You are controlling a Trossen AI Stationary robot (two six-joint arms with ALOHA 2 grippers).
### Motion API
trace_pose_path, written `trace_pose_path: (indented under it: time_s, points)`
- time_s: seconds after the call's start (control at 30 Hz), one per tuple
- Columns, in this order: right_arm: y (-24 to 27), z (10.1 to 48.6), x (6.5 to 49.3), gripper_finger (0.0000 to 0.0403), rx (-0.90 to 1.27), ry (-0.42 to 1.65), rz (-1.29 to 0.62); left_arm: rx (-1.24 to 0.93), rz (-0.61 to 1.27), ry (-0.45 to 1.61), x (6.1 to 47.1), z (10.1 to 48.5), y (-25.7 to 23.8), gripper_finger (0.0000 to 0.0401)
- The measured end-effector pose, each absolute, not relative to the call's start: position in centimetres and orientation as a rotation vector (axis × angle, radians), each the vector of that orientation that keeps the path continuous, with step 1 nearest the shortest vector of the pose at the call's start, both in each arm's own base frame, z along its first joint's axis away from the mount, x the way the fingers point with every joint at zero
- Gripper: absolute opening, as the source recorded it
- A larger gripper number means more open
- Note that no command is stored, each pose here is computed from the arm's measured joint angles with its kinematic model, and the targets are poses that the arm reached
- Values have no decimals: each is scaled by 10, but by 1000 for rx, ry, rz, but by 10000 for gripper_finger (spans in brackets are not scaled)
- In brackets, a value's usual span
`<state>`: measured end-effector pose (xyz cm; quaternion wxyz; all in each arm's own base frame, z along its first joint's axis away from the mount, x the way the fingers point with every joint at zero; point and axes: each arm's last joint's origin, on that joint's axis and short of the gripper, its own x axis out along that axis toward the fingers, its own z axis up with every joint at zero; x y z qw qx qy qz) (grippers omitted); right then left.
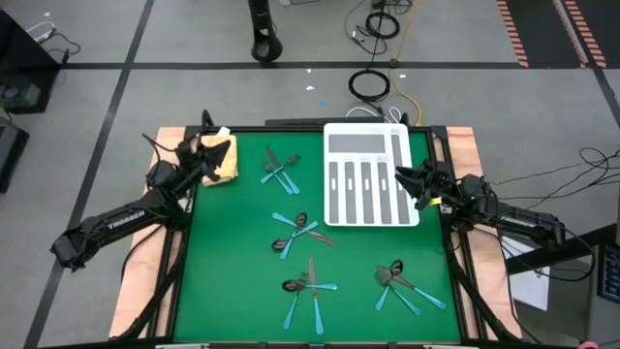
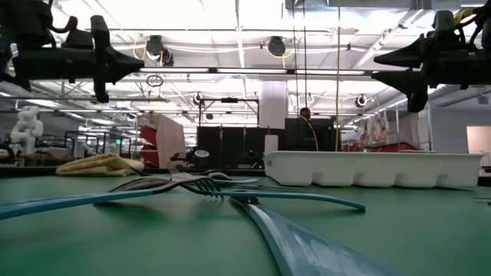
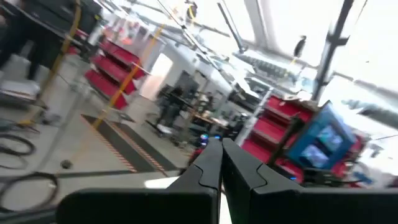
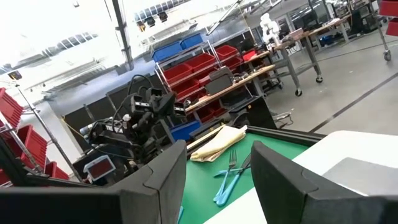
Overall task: Sort silverware
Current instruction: Put the blue fork into the silverware organizer
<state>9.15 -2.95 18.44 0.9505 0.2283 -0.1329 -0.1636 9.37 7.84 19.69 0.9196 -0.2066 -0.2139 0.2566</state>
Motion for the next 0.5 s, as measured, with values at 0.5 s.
trace_pose_path:
  time_s: [0.5]
  points:
    - [-29,184,92,167,515,-278,-320,-342,167,-517,109,350,60,13]
